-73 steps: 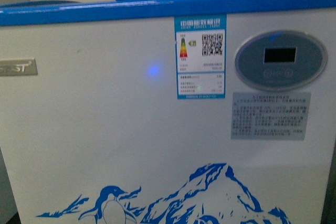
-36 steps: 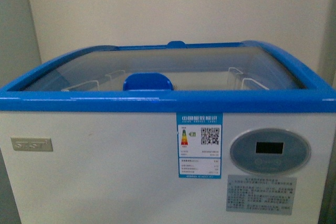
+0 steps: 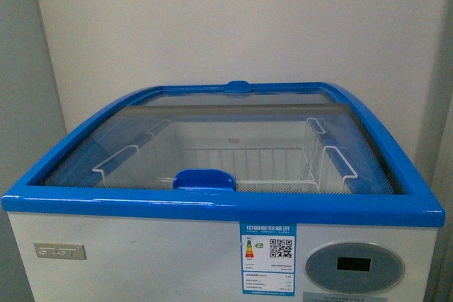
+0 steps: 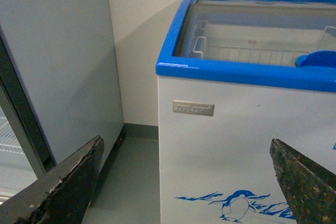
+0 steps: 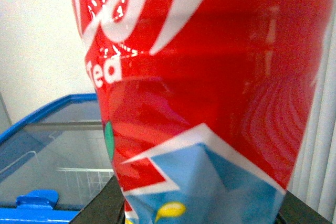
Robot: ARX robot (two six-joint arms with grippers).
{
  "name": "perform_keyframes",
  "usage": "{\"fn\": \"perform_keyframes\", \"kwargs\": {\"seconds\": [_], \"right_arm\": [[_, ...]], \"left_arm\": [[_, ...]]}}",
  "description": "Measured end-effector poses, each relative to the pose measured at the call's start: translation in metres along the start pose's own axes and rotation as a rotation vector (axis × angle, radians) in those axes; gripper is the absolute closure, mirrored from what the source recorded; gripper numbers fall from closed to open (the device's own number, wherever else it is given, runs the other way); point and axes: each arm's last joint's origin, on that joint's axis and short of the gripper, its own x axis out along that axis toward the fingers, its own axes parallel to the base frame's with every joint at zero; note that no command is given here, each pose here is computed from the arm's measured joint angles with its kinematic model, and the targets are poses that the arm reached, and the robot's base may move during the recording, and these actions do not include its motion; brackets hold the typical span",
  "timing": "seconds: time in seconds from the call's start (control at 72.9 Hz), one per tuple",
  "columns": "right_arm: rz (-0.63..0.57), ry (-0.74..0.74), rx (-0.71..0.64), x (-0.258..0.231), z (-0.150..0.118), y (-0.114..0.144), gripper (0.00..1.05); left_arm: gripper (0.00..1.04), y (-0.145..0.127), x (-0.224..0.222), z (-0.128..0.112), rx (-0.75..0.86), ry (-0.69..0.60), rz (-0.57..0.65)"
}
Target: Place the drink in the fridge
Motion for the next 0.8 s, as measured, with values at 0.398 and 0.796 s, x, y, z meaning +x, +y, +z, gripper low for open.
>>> {"fn": "perform_keyframes", "kwargs": {"seconds": [0.398,0.796], "right_arm": [[0.000,0.000,0.000,0.000,0.000,0.000,0.66],[0.000,0.000,0.000,0.000,0.000,0.000,0.66]], "left_arm": [[0.08,-0.002,0.070,0.022,-0.176,0.236,-0.285],[0.08,-0.087,0.198,0.061,0.392,0.041,-0.814]]}}
